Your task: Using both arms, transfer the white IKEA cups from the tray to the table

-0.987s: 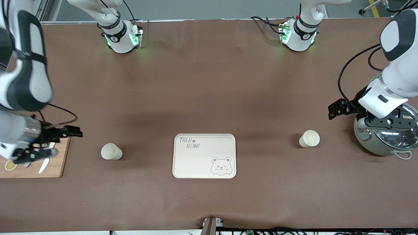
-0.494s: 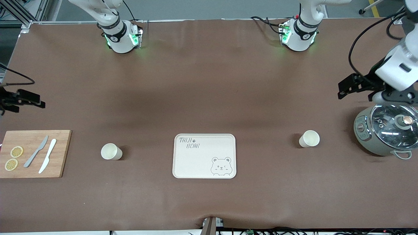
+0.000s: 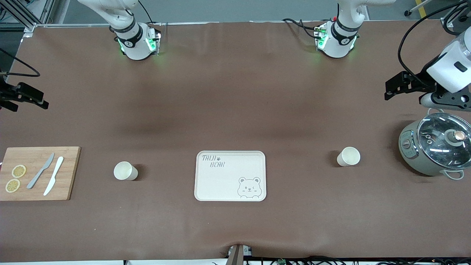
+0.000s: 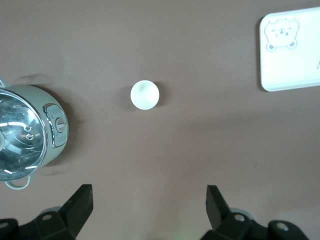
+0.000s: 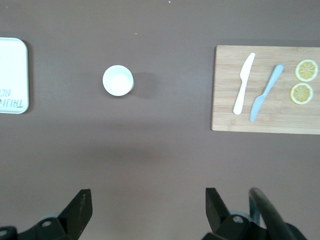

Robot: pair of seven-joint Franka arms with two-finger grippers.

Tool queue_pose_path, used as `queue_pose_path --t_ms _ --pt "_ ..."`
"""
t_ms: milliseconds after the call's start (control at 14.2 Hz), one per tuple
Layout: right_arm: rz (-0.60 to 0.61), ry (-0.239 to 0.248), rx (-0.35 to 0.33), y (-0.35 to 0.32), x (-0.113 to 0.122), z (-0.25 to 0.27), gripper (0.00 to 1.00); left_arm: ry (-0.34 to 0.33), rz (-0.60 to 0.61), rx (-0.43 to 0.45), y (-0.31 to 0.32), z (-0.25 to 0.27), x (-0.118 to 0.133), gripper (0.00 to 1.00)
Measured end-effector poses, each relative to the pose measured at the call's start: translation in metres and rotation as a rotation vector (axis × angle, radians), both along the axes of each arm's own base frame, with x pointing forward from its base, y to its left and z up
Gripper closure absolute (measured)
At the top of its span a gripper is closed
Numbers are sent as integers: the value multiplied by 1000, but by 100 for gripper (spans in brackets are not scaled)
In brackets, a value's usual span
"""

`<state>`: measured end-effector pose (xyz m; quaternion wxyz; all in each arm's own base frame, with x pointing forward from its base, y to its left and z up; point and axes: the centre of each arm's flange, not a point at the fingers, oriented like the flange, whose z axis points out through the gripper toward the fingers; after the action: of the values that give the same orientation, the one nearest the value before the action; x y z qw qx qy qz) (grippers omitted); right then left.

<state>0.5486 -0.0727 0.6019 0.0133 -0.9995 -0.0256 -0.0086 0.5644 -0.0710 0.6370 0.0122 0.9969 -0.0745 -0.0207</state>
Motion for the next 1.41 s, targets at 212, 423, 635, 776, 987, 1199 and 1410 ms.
queue_pose_path --t_ms 212,423,635,776,987,1199,1410 --pt "8 1 -15 4 0 2 0 4 -25 13 3 -1 0 0" --pt "5 -10 -20 3 0 9 0 5 -26 13 3 -1 0 0" --pt "-11 -22 -26 -4 -6 38 0 5 -26 13 3 -1 0 0" --pt "-28 -50 -32 -13 -9 55 0 5 -27 13 3 -1 0 0" --pt "-55 -66 -35 -27 -11 64 0 5 -27 13 3 -1 0 0" --pt "-68 -66 -36 -34 -13 64 0 5 -26 13 3 -1 0 0" --pt "-68 -66 -36 -34 -13 64 0 5 -26 13 3 -1 0 0"
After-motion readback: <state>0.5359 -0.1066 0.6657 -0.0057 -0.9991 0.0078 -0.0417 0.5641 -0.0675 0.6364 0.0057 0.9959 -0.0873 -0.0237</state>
